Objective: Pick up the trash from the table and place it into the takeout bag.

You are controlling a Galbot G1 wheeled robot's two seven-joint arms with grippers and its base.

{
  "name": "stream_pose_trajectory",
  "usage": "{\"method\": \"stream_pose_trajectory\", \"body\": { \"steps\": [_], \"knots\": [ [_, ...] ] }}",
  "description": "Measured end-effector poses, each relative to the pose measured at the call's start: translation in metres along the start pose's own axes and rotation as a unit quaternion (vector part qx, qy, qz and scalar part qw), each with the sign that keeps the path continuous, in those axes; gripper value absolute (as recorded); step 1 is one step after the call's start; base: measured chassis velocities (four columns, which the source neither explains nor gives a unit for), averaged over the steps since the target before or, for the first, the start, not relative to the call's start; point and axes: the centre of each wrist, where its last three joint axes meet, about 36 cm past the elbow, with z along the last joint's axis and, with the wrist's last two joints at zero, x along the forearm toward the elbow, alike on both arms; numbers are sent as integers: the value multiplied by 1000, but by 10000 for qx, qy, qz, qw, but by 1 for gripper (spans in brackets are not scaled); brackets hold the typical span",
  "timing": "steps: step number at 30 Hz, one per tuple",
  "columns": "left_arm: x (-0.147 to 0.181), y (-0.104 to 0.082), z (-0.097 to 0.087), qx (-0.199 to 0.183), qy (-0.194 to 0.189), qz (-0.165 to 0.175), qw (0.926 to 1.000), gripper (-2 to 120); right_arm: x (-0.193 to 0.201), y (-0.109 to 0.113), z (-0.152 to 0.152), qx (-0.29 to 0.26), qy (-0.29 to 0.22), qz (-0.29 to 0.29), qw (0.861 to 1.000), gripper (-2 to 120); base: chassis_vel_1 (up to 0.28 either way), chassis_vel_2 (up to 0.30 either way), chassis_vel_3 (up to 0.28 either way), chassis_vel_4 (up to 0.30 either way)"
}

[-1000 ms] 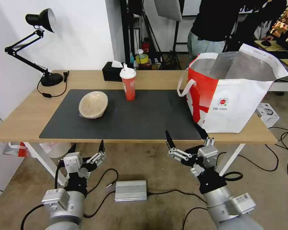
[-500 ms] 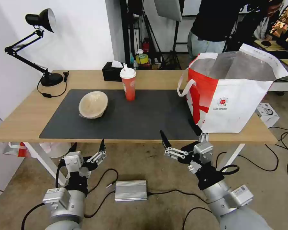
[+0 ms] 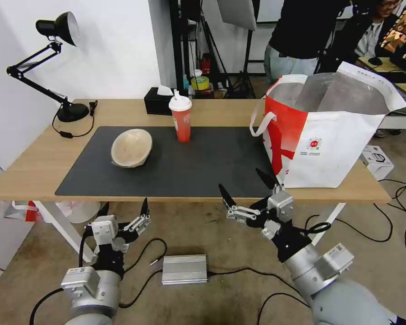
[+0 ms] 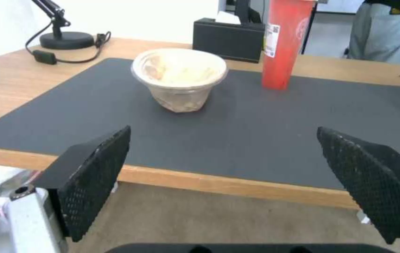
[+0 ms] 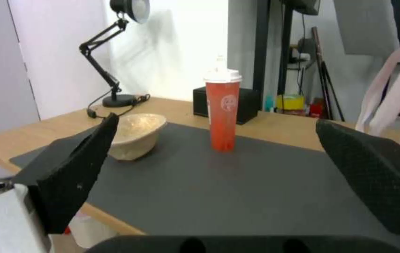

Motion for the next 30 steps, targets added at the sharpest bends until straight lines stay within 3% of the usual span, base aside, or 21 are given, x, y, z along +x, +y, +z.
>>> {"method": "stream_pose_trajectory", "body": {
  "steps": [30],
  "knots": [
    [-1, 2, 4, -61, 42, -19, 10000, 98, -69, -16, -13, -150, 219, -441, 9987, 100, 0, 0, 0, 0]
  ]
}}
